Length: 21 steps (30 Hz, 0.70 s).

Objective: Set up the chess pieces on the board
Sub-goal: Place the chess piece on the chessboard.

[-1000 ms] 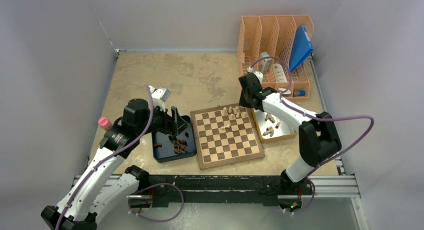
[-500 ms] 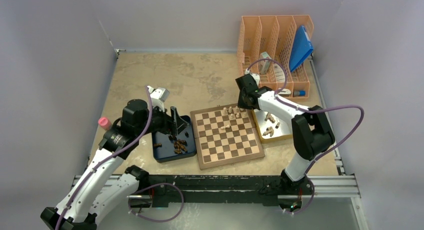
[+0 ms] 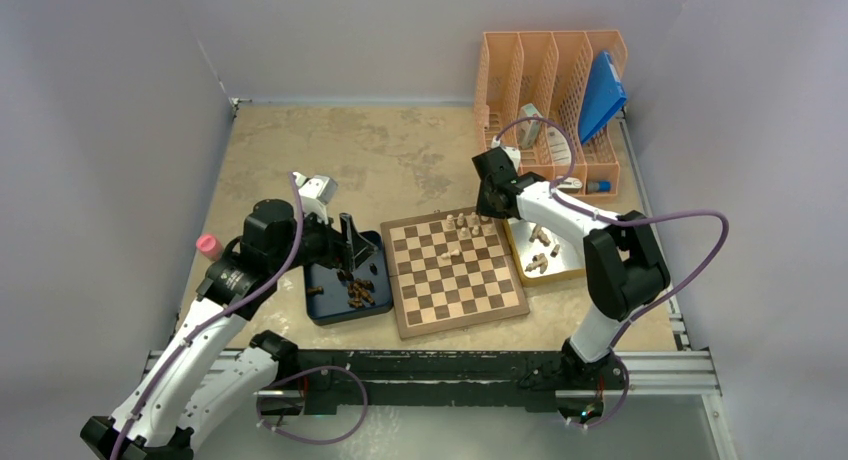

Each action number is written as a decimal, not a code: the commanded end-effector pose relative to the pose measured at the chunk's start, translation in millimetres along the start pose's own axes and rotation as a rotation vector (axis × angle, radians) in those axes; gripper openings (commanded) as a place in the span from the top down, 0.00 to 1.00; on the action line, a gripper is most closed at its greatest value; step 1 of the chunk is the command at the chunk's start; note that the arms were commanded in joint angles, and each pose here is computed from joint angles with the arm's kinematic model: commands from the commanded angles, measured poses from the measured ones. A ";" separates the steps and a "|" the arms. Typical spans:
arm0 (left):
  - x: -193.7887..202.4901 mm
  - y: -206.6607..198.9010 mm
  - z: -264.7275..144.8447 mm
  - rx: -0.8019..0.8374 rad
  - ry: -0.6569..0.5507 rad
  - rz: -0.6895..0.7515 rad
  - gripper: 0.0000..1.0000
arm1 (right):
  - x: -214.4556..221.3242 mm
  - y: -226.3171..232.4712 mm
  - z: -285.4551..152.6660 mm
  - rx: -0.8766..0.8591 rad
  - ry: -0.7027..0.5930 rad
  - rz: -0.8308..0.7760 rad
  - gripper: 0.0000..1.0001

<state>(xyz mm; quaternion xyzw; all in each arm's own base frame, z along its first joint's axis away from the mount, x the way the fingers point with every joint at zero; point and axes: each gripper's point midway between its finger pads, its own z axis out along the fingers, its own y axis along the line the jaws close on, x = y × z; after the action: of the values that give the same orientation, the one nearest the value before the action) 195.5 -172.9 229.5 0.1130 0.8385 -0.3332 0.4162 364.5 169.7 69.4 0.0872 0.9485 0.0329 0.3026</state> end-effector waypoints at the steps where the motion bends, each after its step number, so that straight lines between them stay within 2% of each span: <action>1: -7.8 -4.3 -2.5 0.009 -0.031 0.011 0.25 | -8.5 -0.5 -1.9 0.004 -0.021 0.004 0.77; 15: -7.5 -4.6 -3.0 0.008 -0.031 0.011 0.25 | -9.6 -2.8 -6.5 0.013 -0.023 0.013 0.74; 21: -7.2 -3.9 -2.5 0.005 -0.030 0.010 0.25 | -21.2 -1.5 -21.3 -0.001 -0.054 0.027 0.72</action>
<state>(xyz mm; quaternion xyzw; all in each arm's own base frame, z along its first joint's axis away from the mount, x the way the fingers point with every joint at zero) 196.3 -172.1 229.4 0.1115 0.8389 -0.3302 0.4181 361.6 168.1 68.3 0.0874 0.9503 0.0293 0.2973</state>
